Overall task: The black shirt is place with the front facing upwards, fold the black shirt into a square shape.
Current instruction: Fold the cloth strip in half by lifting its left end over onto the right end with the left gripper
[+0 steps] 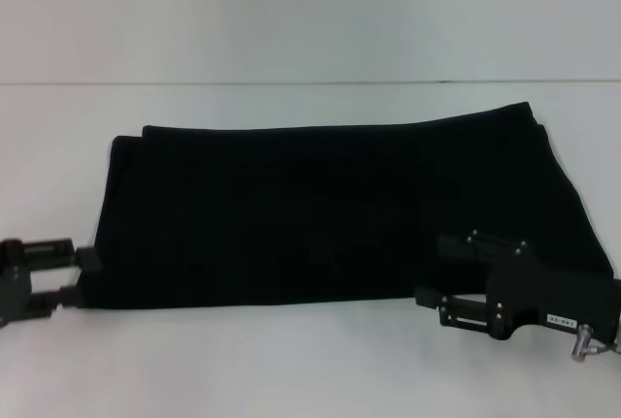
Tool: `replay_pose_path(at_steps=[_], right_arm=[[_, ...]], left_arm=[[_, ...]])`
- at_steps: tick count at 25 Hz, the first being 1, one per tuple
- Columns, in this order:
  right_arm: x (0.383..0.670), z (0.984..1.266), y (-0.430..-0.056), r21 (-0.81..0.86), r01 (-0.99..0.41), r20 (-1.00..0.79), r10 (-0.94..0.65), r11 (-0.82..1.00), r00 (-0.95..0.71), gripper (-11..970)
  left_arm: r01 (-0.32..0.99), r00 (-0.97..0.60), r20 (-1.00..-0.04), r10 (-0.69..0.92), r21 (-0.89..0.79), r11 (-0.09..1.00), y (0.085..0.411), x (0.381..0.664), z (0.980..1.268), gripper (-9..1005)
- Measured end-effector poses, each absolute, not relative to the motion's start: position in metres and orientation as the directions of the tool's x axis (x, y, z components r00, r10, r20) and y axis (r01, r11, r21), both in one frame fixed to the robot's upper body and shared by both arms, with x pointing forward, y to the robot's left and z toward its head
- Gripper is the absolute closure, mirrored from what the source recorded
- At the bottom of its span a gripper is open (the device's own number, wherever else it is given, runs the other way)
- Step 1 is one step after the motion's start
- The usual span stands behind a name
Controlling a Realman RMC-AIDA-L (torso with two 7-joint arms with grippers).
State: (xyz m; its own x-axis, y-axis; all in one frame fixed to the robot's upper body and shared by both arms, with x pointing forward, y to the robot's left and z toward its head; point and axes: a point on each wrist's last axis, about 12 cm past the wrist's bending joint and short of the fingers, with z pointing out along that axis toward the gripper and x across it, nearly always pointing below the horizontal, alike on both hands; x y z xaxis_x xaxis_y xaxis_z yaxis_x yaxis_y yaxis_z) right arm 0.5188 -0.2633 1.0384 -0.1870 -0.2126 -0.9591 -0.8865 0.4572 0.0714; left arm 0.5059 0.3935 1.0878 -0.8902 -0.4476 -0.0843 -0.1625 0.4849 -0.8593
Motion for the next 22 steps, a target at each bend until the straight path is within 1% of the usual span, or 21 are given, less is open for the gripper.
replay_pose_path(at_steps=[4,10,22], right_arm=[[0.519,1.037,-0.263,0.071,-0.884,-0.958,-0.217,0.462,-0.190,160],[0.520,1.037,-0.263,0.073,-0.881,-0.956,-0.218,0.467,-0.195,161],[0.520,1.037,-0.262,0.075,-0.881,-0.956,-0.216,0.467,-0.196,161]], left_arm=[[-0.225,-0.881,-0.043,-0.471,-0.838,0.497,0.395,0.503,1.080,316],[-0.296,-0.851,-0.015,-0.525,-0.812,0.502,0.396,0.503,1.066,315],[-0.333,-0.811,-0.032,-0.584,-0.796,0.506,0.395,0.510,1.056,314]])
